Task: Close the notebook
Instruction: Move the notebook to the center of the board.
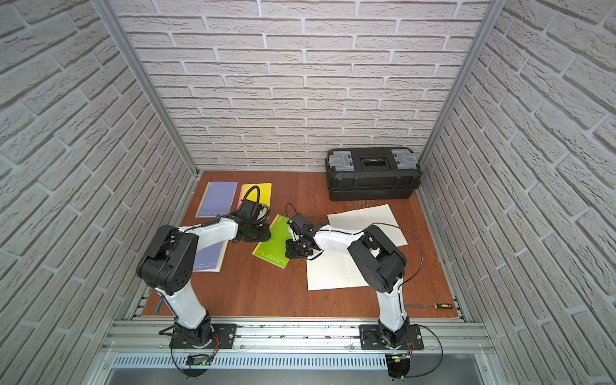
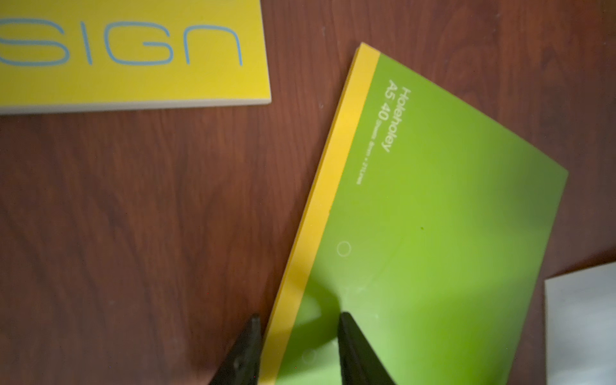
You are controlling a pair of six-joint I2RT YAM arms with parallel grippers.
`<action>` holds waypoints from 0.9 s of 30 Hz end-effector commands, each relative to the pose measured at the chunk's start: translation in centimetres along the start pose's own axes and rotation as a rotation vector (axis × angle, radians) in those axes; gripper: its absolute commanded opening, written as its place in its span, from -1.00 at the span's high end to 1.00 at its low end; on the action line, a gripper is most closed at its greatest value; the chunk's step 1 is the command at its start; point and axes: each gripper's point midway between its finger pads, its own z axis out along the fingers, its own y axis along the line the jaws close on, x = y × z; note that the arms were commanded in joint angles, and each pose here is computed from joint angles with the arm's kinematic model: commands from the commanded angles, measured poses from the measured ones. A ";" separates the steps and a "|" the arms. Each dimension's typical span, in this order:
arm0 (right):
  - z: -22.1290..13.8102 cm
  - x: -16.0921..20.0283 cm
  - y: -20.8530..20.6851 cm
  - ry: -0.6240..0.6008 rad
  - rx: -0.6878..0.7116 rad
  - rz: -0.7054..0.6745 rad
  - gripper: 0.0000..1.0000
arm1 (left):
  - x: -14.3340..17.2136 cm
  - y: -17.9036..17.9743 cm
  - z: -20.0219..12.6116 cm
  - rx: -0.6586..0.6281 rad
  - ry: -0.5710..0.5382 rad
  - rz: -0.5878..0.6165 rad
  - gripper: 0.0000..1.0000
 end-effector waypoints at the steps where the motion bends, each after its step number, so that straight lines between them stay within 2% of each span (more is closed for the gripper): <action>1: 0.4 0.9 -1.2 0.012 0.048 0.012 0.33 | 2.4 -0.8 -0.2 0.020 0.051 -0.007 0.22; 16: 0.5 1.8 -1.5 0.025 0.041 0.014 0.38 | 5.7 -0.4 -2.8 0.008 0.029 -0.078 0.21; 27: 1.2 1.9 1.2 0.033 -0.004 -0.021 0.41 | 6.7 1.3 -3.2 -0.073 0.038 -0.092 0.21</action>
